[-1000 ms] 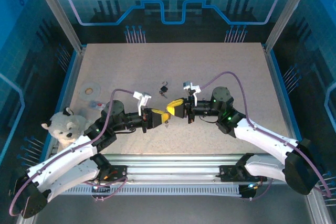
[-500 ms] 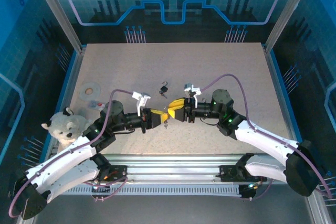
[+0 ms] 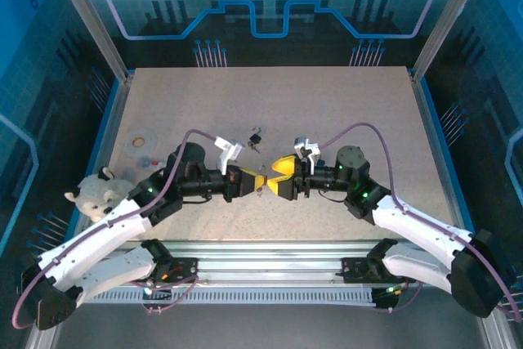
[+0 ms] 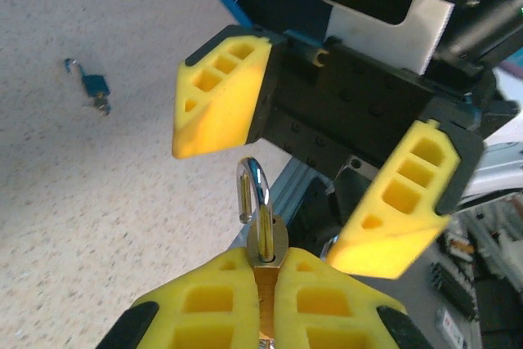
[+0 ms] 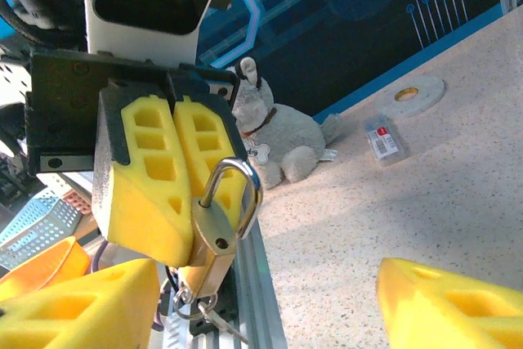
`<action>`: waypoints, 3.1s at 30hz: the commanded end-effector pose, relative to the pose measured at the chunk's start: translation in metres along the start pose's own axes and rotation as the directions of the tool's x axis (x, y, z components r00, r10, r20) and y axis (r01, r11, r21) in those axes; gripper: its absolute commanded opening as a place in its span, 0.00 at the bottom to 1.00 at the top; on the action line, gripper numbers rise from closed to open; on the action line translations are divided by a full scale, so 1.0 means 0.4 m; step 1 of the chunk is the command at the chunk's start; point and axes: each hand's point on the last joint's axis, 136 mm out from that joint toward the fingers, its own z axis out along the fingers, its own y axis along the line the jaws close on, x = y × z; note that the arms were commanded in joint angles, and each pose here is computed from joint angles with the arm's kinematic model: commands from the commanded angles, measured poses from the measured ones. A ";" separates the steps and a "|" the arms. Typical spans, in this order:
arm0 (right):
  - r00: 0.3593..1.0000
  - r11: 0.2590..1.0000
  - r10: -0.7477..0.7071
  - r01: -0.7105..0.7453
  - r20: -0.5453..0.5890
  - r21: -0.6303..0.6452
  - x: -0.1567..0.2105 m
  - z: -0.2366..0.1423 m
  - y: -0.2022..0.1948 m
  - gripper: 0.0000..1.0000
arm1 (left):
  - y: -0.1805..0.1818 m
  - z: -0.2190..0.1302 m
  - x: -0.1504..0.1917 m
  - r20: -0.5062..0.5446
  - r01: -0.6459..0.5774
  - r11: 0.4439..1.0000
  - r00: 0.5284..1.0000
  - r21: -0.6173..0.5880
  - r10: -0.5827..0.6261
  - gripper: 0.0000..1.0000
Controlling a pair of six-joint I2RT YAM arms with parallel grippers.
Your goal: Lock with the key
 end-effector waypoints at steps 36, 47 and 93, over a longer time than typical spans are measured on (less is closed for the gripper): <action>0.995 0.965 -0.042 0.016 -0.092 -0.261 0.035 0.013 0.088 0.52 | -0.031 -0.015 0.139 -0.439 -0.085 0.991 0.890 0.100 0.121 0.00; 0.991 0.957 -0.061 0.024 -0.121 -0.289 0.050 0.024 0.107 0.40 | -0.010 -0.013 0.128 -0.425 -0.075 0.995 0.900 0.067 0.096 0.00; 0.988 0.957 -0.062 0.019 -0.141 -0.289 0.062 0.040 0.112 0.00 | -0.019 -0.042 0.120 -0.345 -0.129 0.989 0.927 0.073 0.146 0.00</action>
